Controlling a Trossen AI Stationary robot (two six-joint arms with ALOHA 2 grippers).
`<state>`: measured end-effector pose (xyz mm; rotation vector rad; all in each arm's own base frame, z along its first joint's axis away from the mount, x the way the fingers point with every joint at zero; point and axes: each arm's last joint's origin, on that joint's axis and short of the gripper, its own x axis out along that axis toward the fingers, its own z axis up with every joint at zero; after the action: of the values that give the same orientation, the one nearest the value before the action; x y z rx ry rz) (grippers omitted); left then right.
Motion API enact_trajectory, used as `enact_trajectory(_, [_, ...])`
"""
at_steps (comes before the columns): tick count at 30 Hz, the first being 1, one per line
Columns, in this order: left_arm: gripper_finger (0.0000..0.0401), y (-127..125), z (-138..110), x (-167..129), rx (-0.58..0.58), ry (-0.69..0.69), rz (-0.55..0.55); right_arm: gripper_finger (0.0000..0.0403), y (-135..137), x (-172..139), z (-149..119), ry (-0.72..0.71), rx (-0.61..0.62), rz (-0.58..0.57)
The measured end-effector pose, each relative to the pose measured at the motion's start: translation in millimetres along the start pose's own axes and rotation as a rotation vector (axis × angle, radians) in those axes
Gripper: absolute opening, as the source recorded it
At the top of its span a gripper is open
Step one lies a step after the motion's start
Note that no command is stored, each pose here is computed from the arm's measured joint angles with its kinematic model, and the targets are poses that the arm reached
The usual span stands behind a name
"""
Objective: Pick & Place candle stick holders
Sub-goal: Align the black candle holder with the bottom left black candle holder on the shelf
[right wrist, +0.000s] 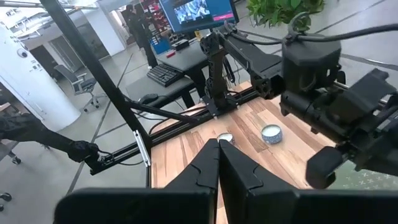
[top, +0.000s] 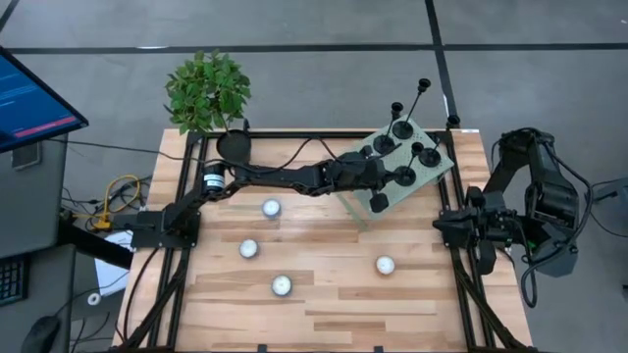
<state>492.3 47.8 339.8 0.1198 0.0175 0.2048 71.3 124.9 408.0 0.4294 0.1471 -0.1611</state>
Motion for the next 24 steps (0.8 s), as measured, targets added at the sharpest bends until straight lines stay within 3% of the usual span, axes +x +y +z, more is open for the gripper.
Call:
enact_trajectory(5, [0.0014,0.4,8.7,-7.6,-0.021,0.026,-0.001,0.0000,-0.1,1.3,0.1,-0.001,0.018,-0.007])
enact_trajectory(8, [0.0012,-2.1,41.8,-34.9,-0.010,0.050,-0.012,0.0000,1.8,11.8,-2.0,-0.004,0.013,-0.062])
enact_trajectory(14, [0.0005,8.8,133.2,-133.8,0.083,-0.062,0.107,0.0000,-16.8,34.1,-4.8,0.018,0.052,-0.256])
enact_trajectory(18, [0.0005,22.6,181.6,-211.1,0.060,-0.203,0.196,0.0000,-30.4,46.7,-8.3,0.102,0.070,-0.396])
enact_trajectory(21, [0.0004,31.8,204.2,-266.9,0.016,-0.308,0.210,0.0000,-34.4,59.7,-13.2,0.184,0.062,-0.493])
enact_trajectory(24, [0.0005,35.3,211.4,-304.4,-0.014,-0.362,0.189,0.0000,-44.5,57.1,-17.3,0.413,0.069,-0.588])
